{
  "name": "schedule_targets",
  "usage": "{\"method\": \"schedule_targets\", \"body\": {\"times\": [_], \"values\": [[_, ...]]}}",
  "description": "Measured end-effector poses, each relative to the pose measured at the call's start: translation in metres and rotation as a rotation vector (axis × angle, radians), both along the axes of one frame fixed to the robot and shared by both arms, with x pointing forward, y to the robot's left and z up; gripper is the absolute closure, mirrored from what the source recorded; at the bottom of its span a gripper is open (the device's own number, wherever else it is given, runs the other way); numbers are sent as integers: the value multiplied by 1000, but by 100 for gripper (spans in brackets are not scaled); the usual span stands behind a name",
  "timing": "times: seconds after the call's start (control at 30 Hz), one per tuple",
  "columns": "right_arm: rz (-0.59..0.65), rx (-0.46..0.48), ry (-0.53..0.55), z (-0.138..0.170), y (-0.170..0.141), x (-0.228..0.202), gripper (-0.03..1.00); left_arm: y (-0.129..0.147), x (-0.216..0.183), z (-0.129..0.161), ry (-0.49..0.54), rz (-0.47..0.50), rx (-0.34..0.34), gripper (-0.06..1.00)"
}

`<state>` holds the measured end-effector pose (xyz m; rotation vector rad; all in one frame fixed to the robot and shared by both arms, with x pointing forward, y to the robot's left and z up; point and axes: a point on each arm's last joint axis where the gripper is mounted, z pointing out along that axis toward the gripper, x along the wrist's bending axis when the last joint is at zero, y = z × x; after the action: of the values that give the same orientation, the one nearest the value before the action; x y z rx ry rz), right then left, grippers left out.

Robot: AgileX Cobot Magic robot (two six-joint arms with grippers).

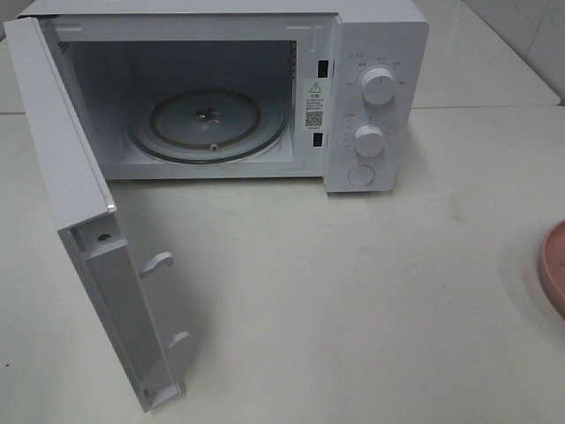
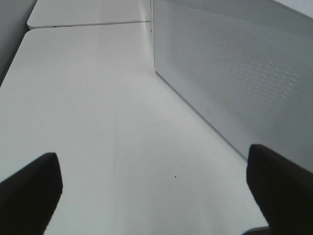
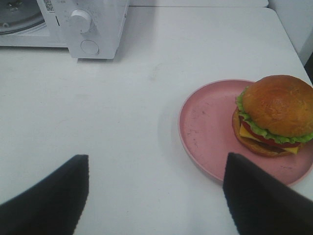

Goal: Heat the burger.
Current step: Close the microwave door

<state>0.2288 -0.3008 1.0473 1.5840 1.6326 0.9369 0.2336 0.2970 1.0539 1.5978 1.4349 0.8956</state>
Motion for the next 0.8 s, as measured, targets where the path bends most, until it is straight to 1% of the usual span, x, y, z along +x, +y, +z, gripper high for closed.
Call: {"method": "schedule_targets", "body": {"times": [0.17,0.23,0.27,0.3,0.33,0.37,0.4,0.43,0.47,0.5,0.53,0.57,0.6,0.67,0.7,0.73,0.77,0.8], "values": [[0,0,0,0,0,0,23,0,1,4,-8,-1,-3,1],[0,0,0,0,0,0,23,-1,15,12,6,-2,-11,10],[0,0,0,0,0,0,23,-1,15,12,6,-2,-11,10],[0,0,0,0,0,0,23,-2,19,13,15,-1,-11,13],[0,0,0,0,0,0,23,-2,29,14,34,0,-11,21],[0,0,0,0,0,0,23,-2,29,14,34,0,-11,21],[0,0,0,0,0,0,23,-2,39,15,56,3,-11,31],[0,0,0,0,0,0,23,-2,39,15,56,3,-11,31],[0,0,0,0,0,0,23,-3,44,15,69,3,-10,36],[0,0,0,0,0,0,23,-3,54,16,88,6,-10,46],[0,0,0,0,0,0,23,-3,54,16,88,6,-10,46],[0,0,0,0,0,0,23,-3,59,16,96,6,-11,50],[0,0,0,0,0,0,23,-3,59,16,96,6,-11,50],[0,0,0,0,0,0,23,-4,80,15,124,11,-14,69],[0,0,0,0,0,0,23,-4,80,15,124,11,-14,69],[0,0,0,0,0,0,23,-5,85,14,130,12,-15,76],[0,0,0,0,0,0,23,-5,97,12,143,15,-15,88],[0,0,0,0,0,0,23,-5,97,12,143,15,-15,88]]}}
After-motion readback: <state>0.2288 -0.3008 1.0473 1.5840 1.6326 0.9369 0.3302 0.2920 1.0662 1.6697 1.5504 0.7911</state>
